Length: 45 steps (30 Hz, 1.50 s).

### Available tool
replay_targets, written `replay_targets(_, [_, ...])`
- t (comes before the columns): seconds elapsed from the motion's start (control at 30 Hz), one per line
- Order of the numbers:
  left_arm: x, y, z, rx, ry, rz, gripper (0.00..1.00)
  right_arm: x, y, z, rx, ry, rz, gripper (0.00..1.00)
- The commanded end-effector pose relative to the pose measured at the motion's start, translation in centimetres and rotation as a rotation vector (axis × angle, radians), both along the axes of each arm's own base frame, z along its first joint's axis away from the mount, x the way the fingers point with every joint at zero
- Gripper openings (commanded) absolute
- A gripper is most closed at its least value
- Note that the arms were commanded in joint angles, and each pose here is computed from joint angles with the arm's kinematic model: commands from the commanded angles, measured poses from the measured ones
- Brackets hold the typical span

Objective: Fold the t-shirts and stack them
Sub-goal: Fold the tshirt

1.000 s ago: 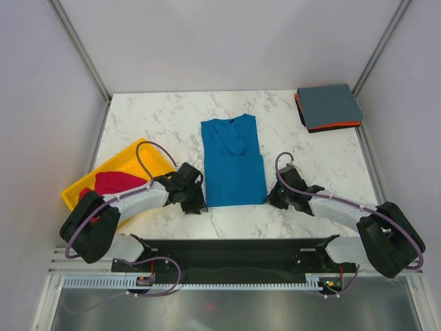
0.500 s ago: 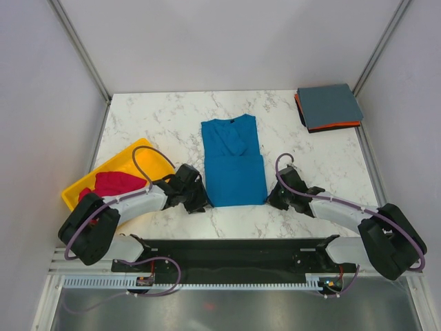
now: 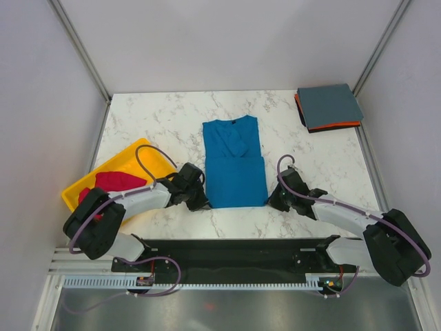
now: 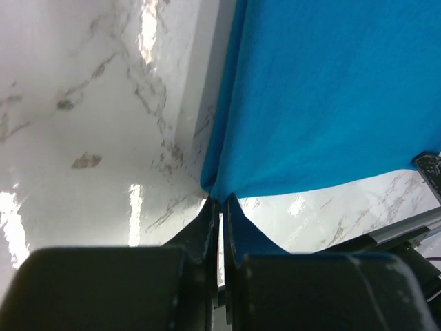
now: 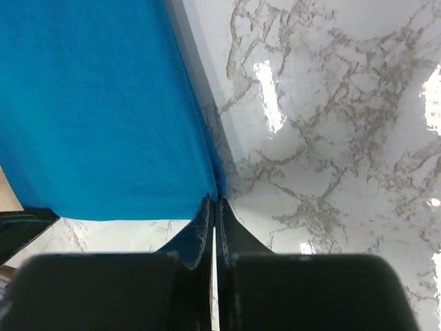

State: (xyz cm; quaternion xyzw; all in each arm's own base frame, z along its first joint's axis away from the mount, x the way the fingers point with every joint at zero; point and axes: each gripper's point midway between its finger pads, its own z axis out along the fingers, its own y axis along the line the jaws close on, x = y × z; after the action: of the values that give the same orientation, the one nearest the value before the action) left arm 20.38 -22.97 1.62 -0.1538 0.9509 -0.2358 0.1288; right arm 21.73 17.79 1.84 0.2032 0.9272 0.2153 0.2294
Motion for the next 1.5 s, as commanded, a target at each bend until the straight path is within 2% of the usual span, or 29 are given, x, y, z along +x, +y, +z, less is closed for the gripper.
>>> replay_targets(0.0, [-0.6, 1.5, 1.2, 0.083, -0.037, -0.01, 0.02, -1.1, -0.8, 0.2, -0.038, 0.016, 0.015, 0.0])
replay_targets(0.07, [-0.7, 1.4, 2.8, 0.073, -0.085, -0.022, 0.02, -0.8, -0.9, 1.2, -0.048, -0.004, 0.017, 0.0])
replay_targets(0.43, [-4.0, -0.6, 8.1, 0.003, -0.157, -0.119, 0.02, -0.8, -2.3, 5.5, -0.075, -0.09, 0.002, 0.0])
replay_targets(0.6, [-2.9, -1.2, 10.3, 0.012, -0.197, -0.124, 0.02, 0.2, -2.4, 7.8, -0.096, -0.154, 0.008, 0.0])
replay_targets(0.73, [-1.3, -1.0, 11.7, 0.043, -0.217, -0.109, 0.02, 2.7, -1.6, 11.0, -0.13, -0.218, 0.044, 0.0])
replay_targets(1.03, [5.6, 0.1, 13.6, 0.066, -0.237, -0.058, 0.02, 10.4, 0.6, 15.4, -0.228, -0.286, 0.149, 0.0])
replay_targets(1.27, [13.7, 0.7, 17.1, 0.047, -0.31, -0.022, 0.02, 17.3, 1.9, 17.5, -0.232, -0.326, 0.188, 0.0])
replay_targets(1.43, [18.9, 1.0, 16.5, 0.024, -0.29, -0.013, 0.02, 22.2, 3.0, 18.5, -0.219, -0.368, 0.205, 0.0])
replay_targets(1.47, [20.0, 1.0, 17.4, 0.013, -0.312, -0.009, 0.02, 23.3, 3.0, 17.3, -0.225, -0.347, 0.203, 0.0])
